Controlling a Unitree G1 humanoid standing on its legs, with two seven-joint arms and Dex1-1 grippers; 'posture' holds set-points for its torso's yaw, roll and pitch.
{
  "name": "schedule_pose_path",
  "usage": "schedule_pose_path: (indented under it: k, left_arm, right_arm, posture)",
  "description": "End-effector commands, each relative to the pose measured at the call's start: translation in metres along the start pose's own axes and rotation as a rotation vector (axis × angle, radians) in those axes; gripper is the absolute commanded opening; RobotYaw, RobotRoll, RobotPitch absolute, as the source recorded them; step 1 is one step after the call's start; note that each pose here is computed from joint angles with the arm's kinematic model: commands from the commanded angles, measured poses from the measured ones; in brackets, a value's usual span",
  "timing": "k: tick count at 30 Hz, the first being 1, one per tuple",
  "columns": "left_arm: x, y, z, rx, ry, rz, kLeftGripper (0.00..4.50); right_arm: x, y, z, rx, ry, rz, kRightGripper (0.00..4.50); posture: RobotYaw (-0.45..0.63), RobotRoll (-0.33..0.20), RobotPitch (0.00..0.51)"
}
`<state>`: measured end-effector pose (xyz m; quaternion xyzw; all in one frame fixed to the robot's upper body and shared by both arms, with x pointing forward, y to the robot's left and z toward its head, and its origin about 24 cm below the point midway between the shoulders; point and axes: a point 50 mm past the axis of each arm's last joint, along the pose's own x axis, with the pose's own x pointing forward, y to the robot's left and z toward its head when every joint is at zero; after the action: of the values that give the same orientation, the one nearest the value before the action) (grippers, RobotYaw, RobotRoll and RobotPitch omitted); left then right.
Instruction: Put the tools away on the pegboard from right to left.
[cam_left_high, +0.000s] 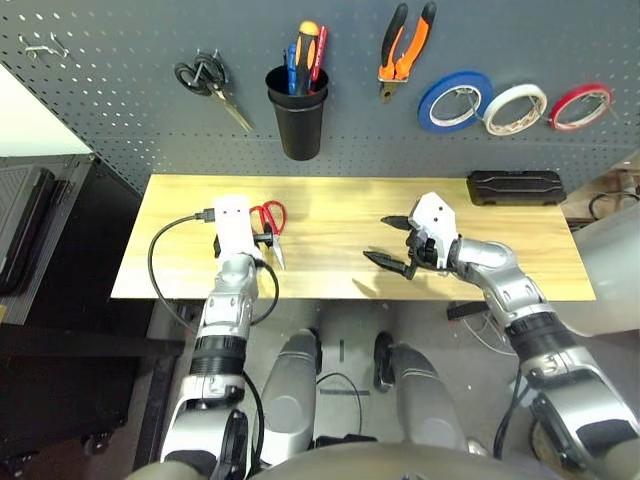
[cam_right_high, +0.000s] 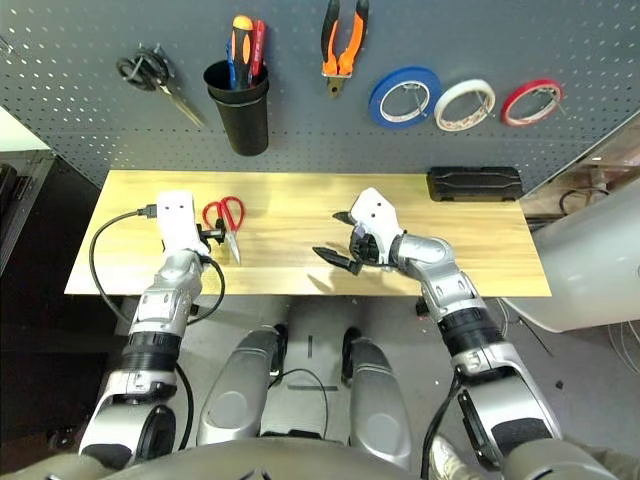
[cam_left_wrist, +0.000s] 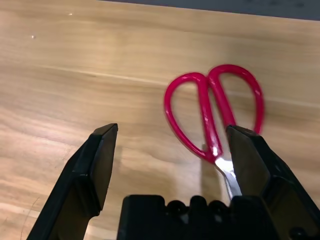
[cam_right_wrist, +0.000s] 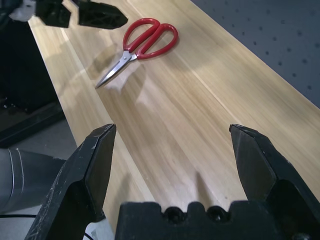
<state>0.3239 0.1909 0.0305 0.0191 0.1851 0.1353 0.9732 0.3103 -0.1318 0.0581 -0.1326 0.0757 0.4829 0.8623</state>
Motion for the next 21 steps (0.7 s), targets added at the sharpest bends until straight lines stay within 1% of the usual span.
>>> schedule_pose_path:
  k: [1, 7, 13, 18, 21]
  left_arm:
    - [0.008, 0.001, -0.010, -0.002, 0.044, 0.027, 4.43]
    - [0.021, -0.003, -0.017, 0.010, 0.114, 0.059, 4.43]
    - [0.029, 0.001, -0.024, 0.008, 0.163, 0.117, 4.43]
    - [0.032, 0.005, -0.021, -0.029, 0.160, 0.138, 4.43]
    - [0.033, 0.007, -0.024, -0.023, 0.172, 0.137, 4.43]
  right_arm:
    - [0.002, 0.004, -0.006, 0.009, 0.026, 0.003, 4.50]
    - [0.003, 0.006, -0.003, 0.006, 0.025, 0.001, 4.50]
    - [0.004, 0.007, 0.001, 0.004, 0.019, -0.001, 4.50]
    - [0.002, 0.008, 0.002, 0.003, 0.019, -0.006, 4.50]
    - [0.002, 0.007, 0.003, 0.003, 0.020, -0.008, 4.50]
  posture:
    - [0.29, 0.000, 0.265]
    - [0.27, 0.000, 0.267]
    - [0.25, 0.000, 0.270]
    - [0.24, 0.000, 0.270]
    - [0.24, 0.000, 0.271]
